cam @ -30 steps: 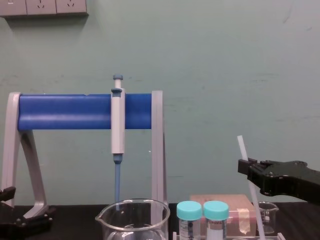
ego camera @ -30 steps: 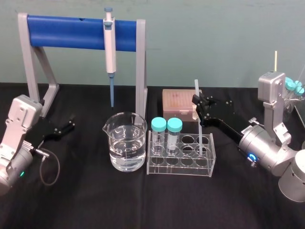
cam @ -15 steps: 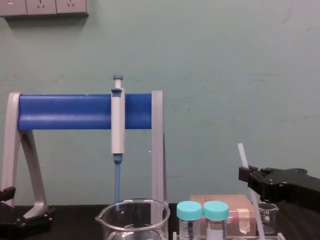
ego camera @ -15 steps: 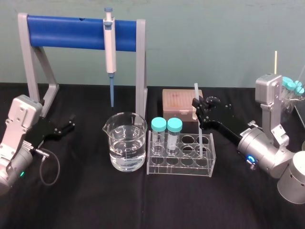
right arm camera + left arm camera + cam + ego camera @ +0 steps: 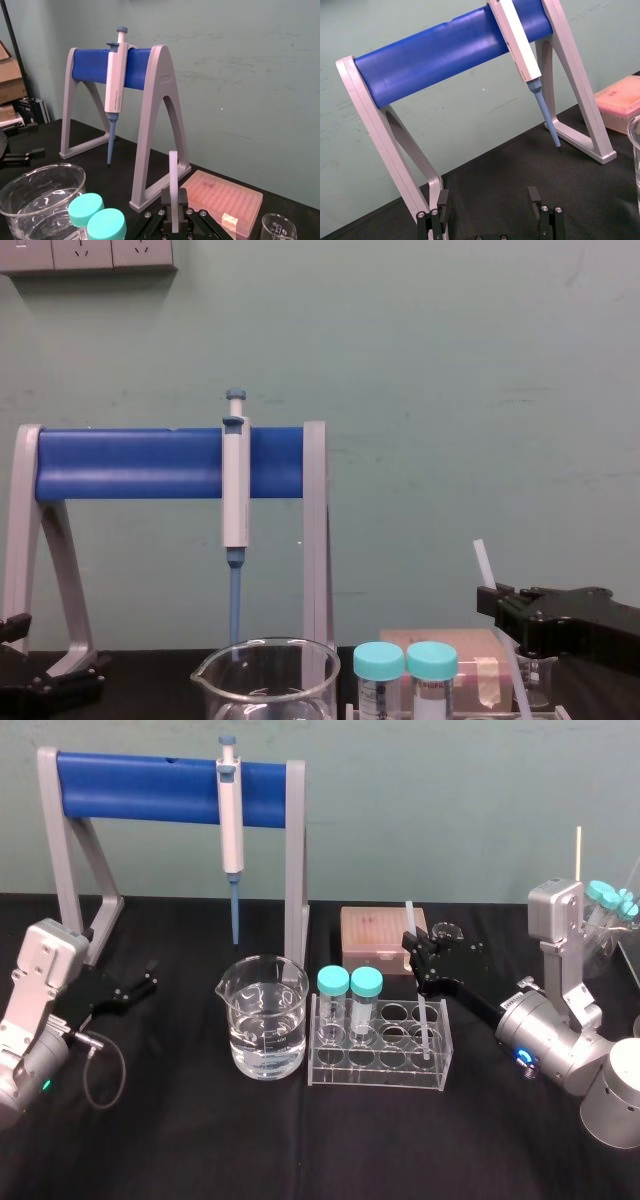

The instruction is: Pick up the stirring rod with one hand, then place it down.

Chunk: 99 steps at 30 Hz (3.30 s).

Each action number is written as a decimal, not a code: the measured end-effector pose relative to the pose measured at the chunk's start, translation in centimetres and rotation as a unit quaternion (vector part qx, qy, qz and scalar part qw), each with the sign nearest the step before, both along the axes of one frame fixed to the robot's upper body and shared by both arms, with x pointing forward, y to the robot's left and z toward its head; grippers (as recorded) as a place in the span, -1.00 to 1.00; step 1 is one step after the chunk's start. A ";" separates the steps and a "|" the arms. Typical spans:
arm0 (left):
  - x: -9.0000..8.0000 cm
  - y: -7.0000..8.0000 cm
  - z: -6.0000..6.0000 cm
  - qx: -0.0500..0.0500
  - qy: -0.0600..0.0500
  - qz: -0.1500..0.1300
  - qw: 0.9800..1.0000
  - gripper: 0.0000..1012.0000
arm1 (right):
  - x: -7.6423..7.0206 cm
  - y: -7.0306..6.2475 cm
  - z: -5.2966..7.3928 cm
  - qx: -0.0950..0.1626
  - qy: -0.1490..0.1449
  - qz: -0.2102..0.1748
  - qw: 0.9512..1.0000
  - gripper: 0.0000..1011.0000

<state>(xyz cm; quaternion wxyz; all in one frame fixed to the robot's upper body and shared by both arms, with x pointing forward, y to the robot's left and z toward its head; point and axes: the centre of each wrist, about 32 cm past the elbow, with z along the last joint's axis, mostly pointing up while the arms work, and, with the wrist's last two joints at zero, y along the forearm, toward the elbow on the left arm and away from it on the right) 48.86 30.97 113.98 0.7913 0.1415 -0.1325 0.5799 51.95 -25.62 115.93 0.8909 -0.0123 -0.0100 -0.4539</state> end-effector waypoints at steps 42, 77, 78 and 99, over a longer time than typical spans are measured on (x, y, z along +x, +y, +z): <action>0.0 0.0 0.0 0.000 0.000 0.000 1.000 0.98 | 0.4 -1.1 2.0 0.040 -0.072 -0.033 0.996 0.98; 0.0 0.0 0.0 0.000 0.000 0.000 1.000 0.98 | -0.1 -1.3 0.2 -0.013 -0.013 -0.190 0.982 0.98; 0.0 0.0 0.0 0.000 0.000 0.000 1.000 0.98 | -0.1 -1.3 0.2 -0.012 -0.013 -0.190 0.982 0.98; 0.0 0.0 0.0 0.000 0.000 0.000 1.000 0.98 | -0.1 -1.3 0.2 -0.011 -0.015 -0.191 0.981 0.98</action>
